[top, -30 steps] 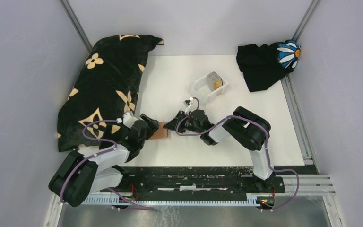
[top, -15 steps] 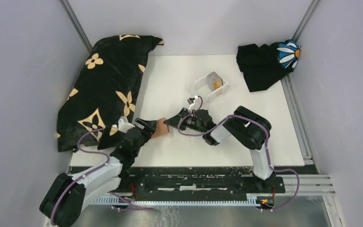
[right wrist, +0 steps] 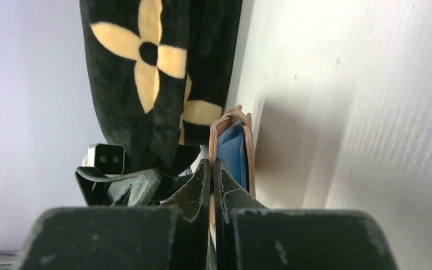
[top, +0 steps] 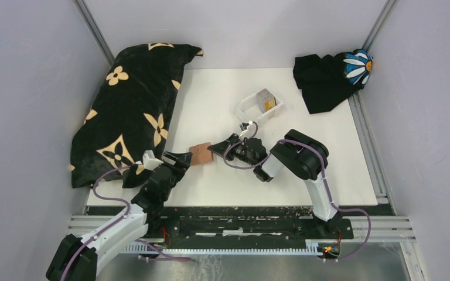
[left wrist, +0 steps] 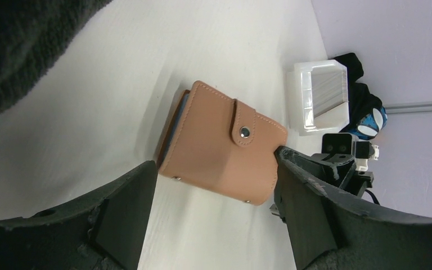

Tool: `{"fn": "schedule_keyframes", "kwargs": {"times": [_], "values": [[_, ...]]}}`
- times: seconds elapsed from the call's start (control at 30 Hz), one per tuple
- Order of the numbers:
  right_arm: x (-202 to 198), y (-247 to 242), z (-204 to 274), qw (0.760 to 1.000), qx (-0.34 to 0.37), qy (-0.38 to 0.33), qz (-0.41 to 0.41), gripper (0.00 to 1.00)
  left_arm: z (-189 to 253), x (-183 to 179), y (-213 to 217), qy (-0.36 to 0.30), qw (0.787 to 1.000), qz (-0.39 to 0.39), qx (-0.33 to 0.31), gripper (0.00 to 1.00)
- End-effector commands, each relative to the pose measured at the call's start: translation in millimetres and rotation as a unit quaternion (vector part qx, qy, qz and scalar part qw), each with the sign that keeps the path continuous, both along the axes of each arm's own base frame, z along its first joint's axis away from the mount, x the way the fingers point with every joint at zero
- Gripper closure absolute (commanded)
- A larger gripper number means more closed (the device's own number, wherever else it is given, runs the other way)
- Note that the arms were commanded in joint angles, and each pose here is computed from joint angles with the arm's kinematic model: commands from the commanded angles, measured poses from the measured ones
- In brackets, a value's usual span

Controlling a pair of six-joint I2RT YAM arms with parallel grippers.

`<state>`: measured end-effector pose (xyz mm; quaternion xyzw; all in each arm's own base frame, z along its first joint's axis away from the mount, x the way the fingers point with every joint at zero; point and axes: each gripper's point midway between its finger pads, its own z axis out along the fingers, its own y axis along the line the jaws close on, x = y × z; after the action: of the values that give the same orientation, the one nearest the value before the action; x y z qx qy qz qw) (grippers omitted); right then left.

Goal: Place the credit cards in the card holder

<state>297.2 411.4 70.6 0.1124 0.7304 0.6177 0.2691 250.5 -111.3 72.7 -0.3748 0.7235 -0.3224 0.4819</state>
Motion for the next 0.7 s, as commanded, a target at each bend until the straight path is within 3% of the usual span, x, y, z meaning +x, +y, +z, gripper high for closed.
{"fn": "schedule_keyframes", "kwargs": {"times": [0.0, 0.67], "values": [[8, -3, 41, 0.997, 0.065, -0.038, -0.013, 0.99, -9, -3, 8, 0.013, 1.000, 0.025, -0.007, 0.14], [22, -6, 84, 0.991, 0.124, -0.029, -0.039, 0.99, 4, 12, -8, -0.009, 0.999, 0.024, -0.048, 0.18]]}}
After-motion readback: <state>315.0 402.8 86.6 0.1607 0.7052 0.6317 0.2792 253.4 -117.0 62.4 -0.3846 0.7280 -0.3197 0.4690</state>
